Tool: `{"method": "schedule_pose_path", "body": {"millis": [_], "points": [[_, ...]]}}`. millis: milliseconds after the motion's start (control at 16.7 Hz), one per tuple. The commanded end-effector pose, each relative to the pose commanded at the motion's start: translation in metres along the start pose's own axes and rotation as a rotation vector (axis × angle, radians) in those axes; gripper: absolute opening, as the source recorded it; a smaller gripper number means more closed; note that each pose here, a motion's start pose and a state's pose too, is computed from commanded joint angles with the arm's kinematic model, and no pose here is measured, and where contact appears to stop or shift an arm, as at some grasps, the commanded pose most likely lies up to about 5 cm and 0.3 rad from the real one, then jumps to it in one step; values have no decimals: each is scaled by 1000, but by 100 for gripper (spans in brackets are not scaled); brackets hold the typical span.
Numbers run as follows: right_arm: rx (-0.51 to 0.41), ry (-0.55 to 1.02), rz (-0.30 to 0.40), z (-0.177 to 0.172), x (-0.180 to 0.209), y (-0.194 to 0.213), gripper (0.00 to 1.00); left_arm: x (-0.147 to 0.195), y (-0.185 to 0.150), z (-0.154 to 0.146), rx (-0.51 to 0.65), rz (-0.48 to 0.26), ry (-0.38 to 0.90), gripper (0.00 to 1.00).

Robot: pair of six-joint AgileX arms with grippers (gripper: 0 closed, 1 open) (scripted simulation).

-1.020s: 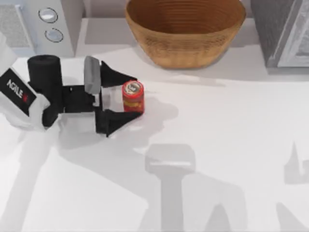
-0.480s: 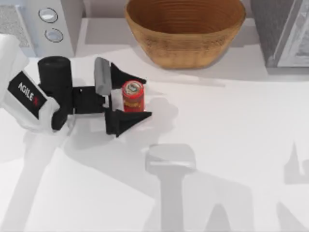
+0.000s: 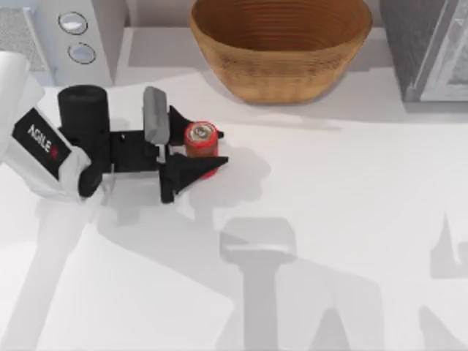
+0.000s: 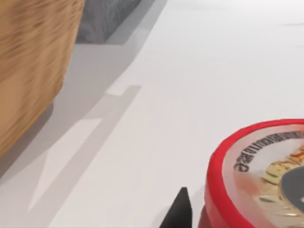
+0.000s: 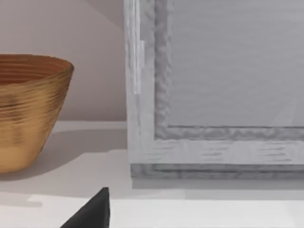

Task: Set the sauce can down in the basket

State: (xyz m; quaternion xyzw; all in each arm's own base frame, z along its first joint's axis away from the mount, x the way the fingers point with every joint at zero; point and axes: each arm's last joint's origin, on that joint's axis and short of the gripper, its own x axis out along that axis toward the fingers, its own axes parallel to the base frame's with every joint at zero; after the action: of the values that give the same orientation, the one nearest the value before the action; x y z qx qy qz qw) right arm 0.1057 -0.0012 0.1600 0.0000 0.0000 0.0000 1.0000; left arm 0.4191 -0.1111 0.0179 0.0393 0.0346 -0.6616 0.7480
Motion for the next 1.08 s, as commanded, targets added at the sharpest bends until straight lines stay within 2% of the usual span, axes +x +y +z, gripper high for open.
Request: {"method": "schedule_pose_path", "body": {"millis": [180,240,780,1080], "points": [[0,0,0,0,0,0,100,0,0,0,0,0,0,2],[0,0,0,0,0,0,100,0,0,0,0,0,0,0],[0,0,0,0,0,0,100,-2,0,0,1,3,0,0],[0,0,0,0,0,0,100,-27,-2,18,22,5,11,0]]}}
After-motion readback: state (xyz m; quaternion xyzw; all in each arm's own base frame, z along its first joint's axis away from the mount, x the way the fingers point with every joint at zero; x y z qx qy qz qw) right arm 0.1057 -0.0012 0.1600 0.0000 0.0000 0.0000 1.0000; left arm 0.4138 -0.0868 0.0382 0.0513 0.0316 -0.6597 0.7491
